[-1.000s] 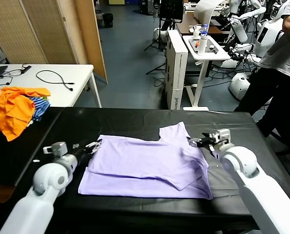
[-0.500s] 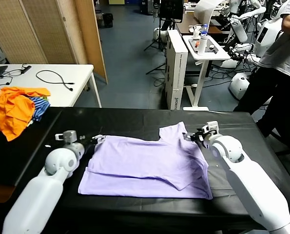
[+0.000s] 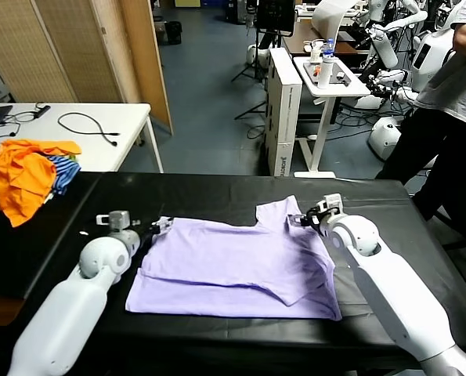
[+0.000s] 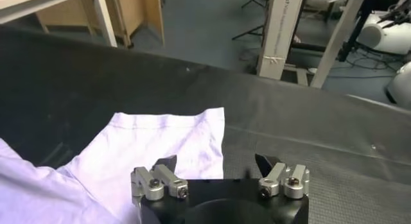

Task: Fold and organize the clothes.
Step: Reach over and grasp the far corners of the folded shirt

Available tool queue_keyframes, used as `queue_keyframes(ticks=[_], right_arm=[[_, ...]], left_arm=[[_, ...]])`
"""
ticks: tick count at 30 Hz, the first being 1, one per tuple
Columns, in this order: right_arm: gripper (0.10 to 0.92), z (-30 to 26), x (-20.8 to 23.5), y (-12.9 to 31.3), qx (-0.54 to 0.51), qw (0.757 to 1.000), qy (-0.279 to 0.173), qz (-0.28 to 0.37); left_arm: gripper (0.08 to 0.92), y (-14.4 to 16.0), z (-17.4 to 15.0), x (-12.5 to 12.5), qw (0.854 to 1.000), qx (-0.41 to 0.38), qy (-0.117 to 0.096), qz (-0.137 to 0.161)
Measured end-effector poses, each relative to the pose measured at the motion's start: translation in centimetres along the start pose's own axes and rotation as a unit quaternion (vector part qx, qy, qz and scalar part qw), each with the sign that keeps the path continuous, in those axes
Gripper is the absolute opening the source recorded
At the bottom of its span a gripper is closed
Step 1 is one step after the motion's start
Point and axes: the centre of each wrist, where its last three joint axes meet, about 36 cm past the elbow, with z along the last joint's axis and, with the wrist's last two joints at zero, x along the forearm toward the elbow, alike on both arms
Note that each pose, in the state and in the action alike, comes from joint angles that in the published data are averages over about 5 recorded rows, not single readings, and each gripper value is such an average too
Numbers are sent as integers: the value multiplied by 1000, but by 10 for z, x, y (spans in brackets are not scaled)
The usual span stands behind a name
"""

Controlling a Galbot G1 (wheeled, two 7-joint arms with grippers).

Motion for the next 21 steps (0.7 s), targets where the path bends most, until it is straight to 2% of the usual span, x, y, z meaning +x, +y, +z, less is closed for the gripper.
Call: queue_keyframes(ticks=[5, 9, 11, 14, 21], right_arm=[[565, 3, -3, -1, 0, 1000, 5, 1], [351, 5, -4, -2, 1, 1000, 8, 0], [242, 6, -4, -2, 1, 1000, 9, 0], [156, 7, -5, -2, 2, 1000, 10, -1], [140, 9, -5, 1, 1, 1000, 9, 0]], left_arm=[[488, -1, 6, -1, 1000, -1, 2, 3], [243, -1, 10, 0, 1000, -2, 5, 5], [168, -1, 12, 1, 1000, -4, 6, 6], [147, -1, 14, 2, 1000, -6, 8, 7], [145, -1, 15, 5, 1000, -6, 2, 16]])
